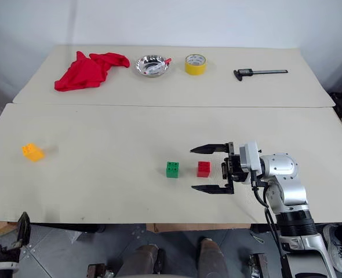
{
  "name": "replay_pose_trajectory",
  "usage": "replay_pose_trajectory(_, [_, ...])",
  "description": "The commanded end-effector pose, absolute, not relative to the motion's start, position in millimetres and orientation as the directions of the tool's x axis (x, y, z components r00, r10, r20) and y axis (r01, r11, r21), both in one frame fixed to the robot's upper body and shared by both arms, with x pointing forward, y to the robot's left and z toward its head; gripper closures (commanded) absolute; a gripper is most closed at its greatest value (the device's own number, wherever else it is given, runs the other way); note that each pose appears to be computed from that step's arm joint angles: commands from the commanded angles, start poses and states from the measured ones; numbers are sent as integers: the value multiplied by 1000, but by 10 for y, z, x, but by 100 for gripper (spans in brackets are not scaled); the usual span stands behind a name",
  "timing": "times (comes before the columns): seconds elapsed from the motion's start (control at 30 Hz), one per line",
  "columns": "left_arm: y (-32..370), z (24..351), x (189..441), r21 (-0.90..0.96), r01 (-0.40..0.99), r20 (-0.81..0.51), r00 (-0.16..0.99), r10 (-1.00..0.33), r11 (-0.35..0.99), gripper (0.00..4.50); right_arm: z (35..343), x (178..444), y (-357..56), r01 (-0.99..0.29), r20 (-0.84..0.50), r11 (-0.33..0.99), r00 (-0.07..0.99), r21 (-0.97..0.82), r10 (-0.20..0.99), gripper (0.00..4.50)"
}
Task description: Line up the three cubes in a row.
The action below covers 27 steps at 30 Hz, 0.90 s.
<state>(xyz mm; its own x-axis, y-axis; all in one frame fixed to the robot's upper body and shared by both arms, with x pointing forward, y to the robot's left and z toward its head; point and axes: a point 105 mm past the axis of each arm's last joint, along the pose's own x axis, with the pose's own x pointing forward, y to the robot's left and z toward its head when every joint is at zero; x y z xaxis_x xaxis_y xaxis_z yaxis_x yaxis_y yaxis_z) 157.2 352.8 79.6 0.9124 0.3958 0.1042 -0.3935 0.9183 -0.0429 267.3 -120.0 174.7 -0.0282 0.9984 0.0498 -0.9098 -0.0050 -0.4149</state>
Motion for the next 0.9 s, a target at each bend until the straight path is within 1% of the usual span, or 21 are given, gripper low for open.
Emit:
replay_pose_trajectory(0.03, [3686,1057,1913,-27,-441,148,886,440,897,3,1813,2662,-1185,-896,58,-6,-35,-445,998,0])
replay_pose_trajectory(0.17, [3765,1217,2384,-37,-486,147,862,486,873,3,1797,2655,-1169,-903,49,-13,-37,-429,998,0])
replay_pose_trajectory(0.33, [3671,1234,2782,-61,-491,115,861,495,869,3,1804,2630,-1123,-906,54,-15,-41,-423,998,0])
replay_pose_trajectory(0.43, [3716,1191,2887,-112,-548,97,824,558,829,3,1811,2614,-1100,-912,61,-10,-38,-410,997,0])
replay_pose_trajectory(0.57, [3722,1131,2957,-107,-565,78,816,573,818,3,1815,2633,-1126,-918,59,14,-11,-396,998,0])
replay_pose_trajectory(0.67, [3736,1123,2959,-104,-568,77,814,576,816,59,1831,2658,-1147,-917,63,32,8,-398,998,0])
replay_pose_trajectory(0.8, [3737,1118,2969,-103,-555,79,823,563,826,180,1839,2678,-1153,-916,67,43,18,-398,998,0])
replay_pose_trajectory(0.83, [3741,1134,2963,-97,-552,88,824,559,828,218,1838,2683,-1158,-917,68,47,22,-397,997,0])
replay_pose_trajectory(0.9, [3733,1206,2949,-87,-524,132,837,531,847,279,1830,2687,-1169,-916,69,54,29,-397,997,0])
